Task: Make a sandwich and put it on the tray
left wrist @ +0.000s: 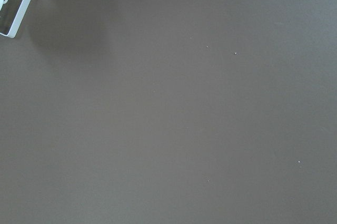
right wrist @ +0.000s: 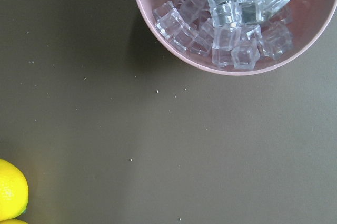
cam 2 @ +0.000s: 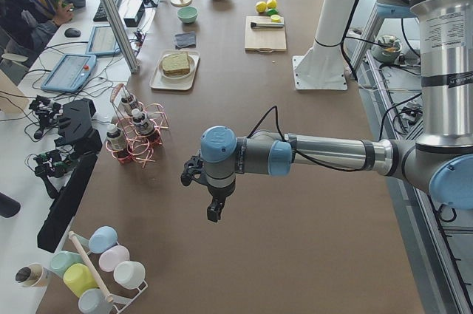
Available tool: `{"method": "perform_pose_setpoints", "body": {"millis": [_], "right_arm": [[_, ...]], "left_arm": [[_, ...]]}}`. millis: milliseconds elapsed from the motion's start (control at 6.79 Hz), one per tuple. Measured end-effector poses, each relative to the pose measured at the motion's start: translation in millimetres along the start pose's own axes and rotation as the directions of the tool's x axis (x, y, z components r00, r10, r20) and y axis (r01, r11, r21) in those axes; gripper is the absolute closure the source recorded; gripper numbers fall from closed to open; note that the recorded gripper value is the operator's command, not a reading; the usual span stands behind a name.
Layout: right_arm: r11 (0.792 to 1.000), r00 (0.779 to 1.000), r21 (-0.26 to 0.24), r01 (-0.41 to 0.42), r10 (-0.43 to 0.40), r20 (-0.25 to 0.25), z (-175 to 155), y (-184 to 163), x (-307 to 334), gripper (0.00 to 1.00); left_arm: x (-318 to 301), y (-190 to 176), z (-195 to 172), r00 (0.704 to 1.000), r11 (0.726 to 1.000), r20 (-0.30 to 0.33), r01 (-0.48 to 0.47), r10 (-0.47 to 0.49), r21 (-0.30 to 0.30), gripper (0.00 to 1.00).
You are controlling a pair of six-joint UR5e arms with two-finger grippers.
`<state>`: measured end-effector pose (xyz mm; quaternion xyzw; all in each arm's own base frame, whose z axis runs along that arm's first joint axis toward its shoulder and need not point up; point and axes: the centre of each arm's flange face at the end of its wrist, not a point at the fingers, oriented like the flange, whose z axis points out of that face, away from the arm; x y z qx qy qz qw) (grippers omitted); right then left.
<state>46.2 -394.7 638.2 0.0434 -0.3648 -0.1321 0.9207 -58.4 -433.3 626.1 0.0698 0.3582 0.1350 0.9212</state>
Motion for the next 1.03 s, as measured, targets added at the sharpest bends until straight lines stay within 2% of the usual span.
{"method": "perform_pose_setpoints", "body": {"millis": [589, 1031], "right_arm": [[1.000, 1.000, -0.003, -0.003, 0.003, 0.001, 1.4, 1.5, 1.0, 0.00], [1.000, 1.000, -0.002, -0.002, 0.002, 0.002, 1.1, 1.0, 0.7, 0.00]], "left_arm": [[5.8, -4.2, 2.5, 0.997, 0.997, 0.001, 0.073, -0.073, -0.001, 0.03], [5.8, -4.1, 4.5, 0.996, 0.996, 0.004, 0.085, -0.085, -0.005, 0.03]]}}
